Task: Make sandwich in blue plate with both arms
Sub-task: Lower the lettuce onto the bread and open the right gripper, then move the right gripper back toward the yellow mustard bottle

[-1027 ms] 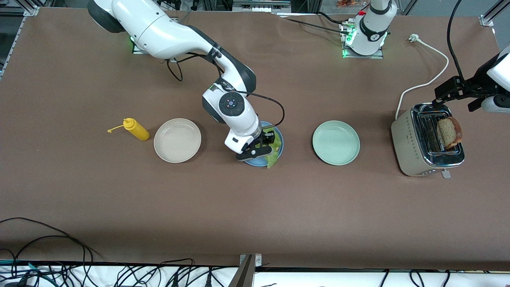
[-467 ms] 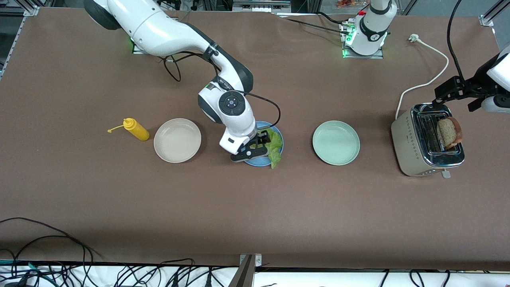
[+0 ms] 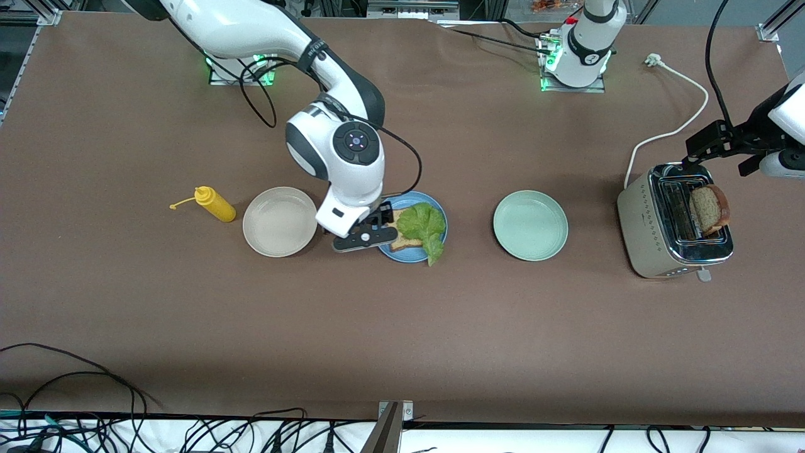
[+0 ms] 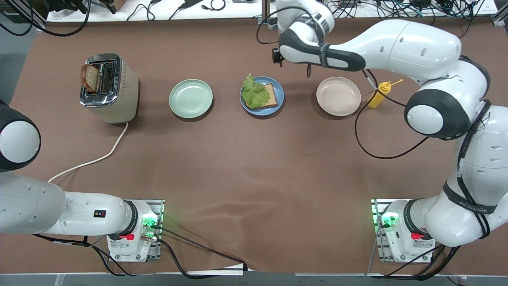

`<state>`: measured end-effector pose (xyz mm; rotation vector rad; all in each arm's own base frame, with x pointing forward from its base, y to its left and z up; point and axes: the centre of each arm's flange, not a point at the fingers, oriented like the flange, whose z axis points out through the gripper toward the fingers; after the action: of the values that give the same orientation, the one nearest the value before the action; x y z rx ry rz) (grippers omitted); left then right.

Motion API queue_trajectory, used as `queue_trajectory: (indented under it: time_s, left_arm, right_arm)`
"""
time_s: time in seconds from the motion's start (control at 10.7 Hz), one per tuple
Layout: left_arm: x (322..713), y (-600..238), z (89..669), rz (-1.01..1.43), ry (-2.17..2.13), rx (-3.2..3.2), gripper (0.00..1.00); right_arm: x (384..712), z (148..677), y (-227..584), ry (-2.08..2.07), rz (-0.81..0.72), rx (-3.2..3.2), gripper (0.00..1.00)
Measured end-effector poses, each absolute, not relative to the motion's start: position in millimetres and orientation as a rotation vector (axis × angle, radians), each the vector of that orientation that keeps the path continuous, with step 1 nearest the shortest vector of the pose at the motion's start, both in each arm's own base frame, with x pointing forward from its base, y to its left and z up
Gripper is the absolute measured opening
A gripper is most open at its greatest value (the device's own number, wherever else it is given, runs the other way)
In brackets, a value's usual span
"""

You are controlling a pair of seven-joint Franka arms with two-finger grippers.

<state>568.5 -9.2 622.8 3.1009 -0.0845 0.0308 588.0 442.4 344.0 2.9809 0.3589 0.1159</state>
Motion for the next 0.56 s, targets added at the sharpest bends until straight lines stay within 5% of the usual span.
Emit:
queue_trajectory:
  time_s: [0.56]
  left_arm:
    - [567,-4,618,0.006,-0.071,3.103,1.00]
  right_arm:
    - [612,418,342,0.685,-0.090,2.854,1.00]
